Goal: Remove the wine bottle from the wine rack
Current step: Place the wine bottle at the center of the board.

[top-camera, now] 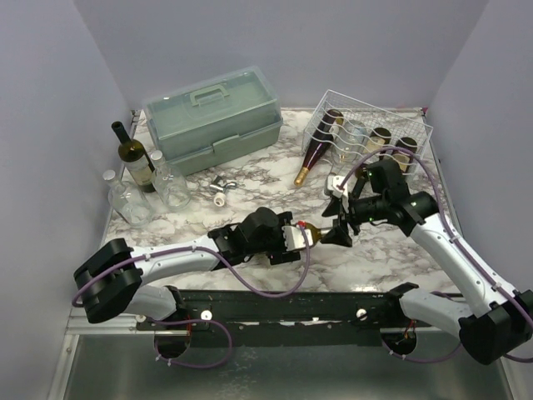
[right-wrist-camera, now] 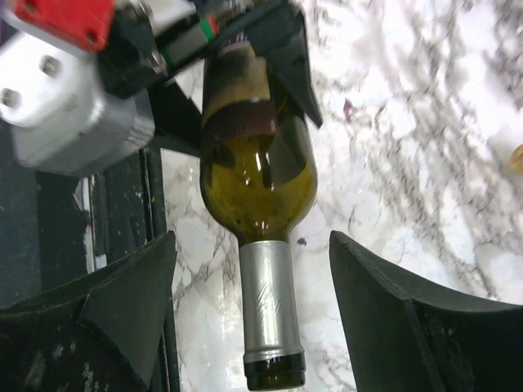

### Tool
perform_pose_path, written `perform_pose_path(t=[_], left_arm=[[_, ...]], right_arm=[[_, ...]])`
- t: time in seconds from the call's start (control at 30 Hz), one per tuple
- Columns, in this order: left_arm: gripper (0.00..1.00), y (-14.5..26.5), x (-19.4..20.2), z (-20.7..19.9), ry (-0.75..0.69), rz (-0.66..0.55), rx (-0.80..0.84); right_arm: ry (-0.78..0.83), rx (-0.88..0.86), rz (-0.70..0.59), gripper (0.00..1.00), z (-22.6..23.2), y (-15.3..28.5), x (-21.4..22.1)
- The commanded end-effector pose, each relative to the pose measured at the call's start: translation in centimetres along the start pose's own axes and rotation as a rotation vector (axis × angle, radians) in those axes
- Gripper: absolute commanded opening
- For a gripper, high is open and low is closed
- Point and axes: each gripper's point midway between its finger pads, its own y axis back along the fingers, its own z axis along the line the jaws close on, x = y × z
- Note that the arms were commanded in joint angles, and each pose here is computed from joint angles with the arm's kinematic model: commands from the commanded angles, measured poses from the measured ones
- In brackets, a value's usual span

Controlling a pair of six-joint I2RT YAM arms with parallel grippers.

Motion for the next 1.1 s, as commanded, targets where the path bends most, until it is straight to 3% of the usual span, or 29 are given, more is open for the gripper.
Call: perform_pose_path(t=[0.0, 0.1, 0.27, 0.53, 0.6, 0.73, 1.07], left_arm=[[0.00, 1.3, -4.1, 1.6, 0.094, -0.171, -0.087], [0.00, 1.6, -4.4, 1.5, 0.165, -0.206, -0.099], [0.00, 2.3, -5.5, 1.6, 0.278, -0.314, -0.132], [0.00, 4.1, -8.8, 2.4, 0.424, -0.517, -0.158], [0.00, 4.7, -9.5, 2.8, 0.469, -0.577, -0.171], [0.00, 5.6, -10.7, 3.6, 0.527, -0.678, -0.205], [0.00, 5.4, -11.6, 4.0, 0.578, -0.745, -0.206]], right_arm=[[-0.039, -0.052, -0.053, 0.79, 1.1, 1.6, -3.8], [-0.055, -0.053, -0.044, 0.79, 1.3, 2.8, -5.4], [-0.129, -0.049, -0.145, 0.79, 2.2, 4.3, -9.4], [-0.278, 0.151, -0.329, 0.82, 0.0, 6.4, -14.1], [-0.383, 0.203, -0.357, 0.82, -1.0, 6.6, -14.5], [-0.529, 0.321, -0.389, 0.82, -3.7, 6.3, -13.8], [-0.578, 0.253, -0.369, 0.81, -4.0, 3.5, -11.1]])
